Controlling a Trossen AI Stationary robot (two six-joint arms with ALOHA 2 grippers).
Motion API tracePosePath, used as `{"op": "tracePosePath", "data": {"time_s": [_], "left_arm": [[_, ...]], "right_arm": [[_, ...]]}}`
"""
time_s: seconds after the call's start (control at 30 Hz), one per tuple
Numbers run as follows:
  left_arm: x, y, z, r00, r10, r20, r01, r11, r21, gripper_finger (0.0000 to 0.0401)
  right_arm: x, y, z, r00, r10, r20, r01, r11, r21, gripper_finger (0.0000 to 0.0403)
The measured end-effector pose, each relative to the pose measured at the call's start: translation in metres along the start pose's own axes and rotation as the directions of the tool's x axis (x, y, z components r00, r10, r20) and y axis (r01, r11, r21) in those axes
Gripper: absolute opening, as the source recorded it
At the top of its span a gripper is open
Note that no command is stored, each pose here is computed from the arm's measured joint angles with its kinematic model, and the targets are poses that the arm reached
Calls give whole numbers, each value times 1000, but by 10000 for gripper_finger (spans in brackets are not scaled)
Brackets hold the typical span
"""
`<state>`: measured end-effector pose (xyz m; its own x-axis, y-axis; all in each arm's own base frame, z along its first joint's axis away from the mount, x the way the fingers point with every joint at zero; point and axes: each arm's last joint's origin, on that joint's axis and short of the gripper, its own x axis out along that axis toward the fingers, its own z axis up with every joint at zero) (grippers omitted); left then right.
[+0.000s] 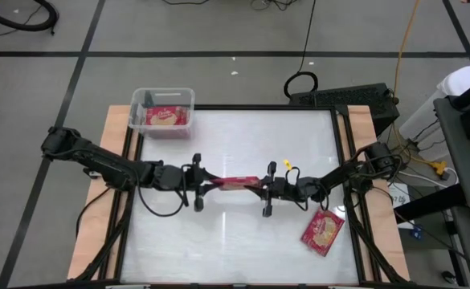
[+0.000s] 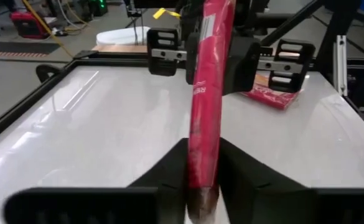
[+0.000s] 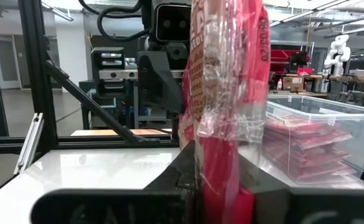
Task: Sort popcorn bags into baskets
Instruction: Put the red popcorn bag into the transparent container
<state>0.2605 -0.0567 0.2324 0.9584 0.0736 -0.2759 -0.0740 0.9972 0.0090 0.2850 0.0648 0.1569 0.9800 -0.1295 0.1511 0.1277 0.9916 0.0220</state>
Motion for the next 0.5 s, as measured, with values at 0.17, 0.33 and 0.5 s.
{"op": "tracePosePath", "data": {"time_s": [0.17, 0.33, 0.5], "left_arm": [[1, 3, 0, 1000, 7, -3, -7, 1000, 9, 18], [-1, 3, 1, 1000, -2, -3, 2, 999, 46, 29], [-17, 9, 10, 998, -70, -5, 70, 997, 37, 31]], "right_arm": [[0, 0, 0, 1000, -2, -3, 2, 1000, -1, 18], [0, 0, 0, 1000, -3, -6, 3, 1000, -8, 32], [-4, -2, -4, 999, -27, -25, 27, 1000, -16, 75]]}}
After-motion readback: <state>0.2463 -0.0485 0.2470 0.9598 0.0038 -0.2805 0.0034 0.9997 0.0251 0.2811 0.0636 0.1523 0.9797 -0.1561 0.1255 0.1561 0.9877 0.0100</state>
